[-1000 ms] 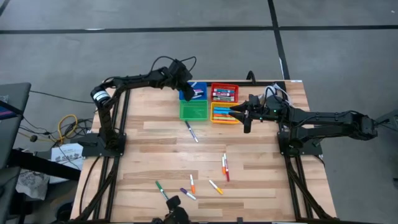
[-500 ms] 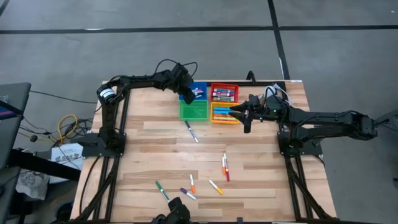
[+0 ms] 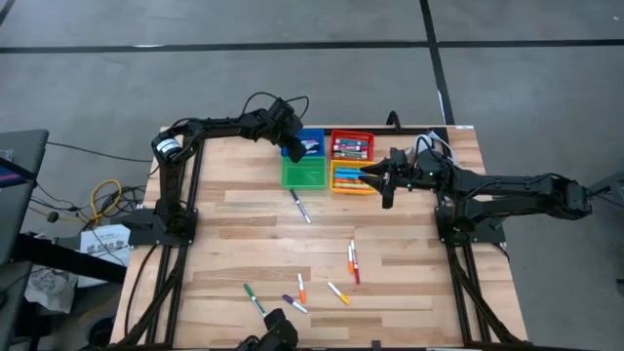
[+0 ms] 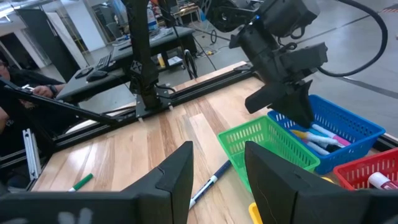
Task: Pick & Place Markers
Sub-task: Put the left yellow highlighter pen into the blue bin, then put the right orange pen into the blue bin
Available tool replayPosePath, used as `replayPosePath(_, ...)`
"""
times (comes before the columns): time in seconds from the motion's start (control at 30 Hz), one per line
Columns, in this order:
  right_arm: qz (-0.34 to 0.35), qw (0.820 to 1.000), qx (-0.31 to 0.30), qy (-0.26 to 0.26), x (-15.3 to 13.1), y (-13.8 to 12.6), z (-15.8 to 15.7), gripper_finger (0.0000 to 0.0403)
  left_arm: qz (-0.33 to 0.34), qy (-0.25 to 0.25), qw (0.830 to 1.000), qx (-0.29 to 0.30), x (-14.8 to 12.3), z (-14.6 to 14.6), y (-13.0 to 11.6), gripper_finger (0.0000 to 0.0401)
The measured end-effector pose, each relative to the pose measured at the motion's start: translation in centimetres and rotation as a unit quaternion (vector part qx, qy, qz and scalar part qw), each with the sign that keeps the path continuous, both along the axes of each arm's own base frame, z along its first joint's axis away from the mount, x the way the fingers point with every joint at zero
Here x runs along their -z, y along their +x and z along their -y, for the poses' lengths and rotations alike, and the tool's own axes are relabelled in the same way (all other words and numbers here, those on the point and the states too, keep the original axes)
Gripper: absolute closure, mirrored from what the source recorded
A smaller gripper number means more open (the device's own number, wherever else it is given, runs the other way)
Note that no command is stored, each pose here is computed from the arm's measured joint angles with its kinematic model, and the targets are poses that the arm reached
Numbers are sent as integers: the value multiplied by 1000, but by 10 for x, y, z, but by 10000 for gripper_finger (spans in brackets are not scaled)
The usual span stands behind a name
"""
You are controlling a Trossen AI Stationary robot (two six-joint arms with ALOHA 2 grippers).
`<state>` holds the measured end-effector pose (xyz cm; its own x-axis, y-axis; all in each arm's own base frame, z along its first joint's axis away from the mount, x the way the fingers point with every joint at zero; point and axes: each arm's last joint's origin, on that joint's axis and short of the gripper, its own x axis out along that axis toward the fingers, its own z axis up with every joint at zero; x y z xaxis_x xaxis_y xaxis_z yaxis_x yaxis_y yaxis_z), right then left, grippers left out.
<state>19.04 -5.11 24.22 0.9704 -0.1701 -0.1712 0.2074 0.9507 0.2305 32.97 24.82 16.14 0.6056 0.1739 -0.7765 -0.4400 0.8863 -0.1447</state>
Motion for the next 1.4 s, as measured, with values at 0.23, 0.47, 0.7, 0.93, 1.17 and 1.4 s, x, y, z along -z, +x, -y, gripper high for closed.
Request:
replayPosePath(0.23,0,1000,0,0,0,0,0,270,8,6,1000,0,-5,0,0,256)
replayPosePath(0.47,0,1000,0,0,0,0,0,269,68,52,996,1,-64,10,-10,234)
replayPosePath(0.7,0,1000,0,0,0,0,0,269,152,85,984,23,-133,56,-23,235)
replayPosePath(0.93,0,1000,-1,0,0,0,0,270,200,60,976,65,-161,136,-31,233)
replayPosePath(1.17,0,1000,-1,0,0,0,0,269,214,10,977,6,-158,208,-41,234)
replayPosePath(1.4,0,1000,-1,0,0,0,0,269,221,-79,970,-67,-142,264,-43,235)
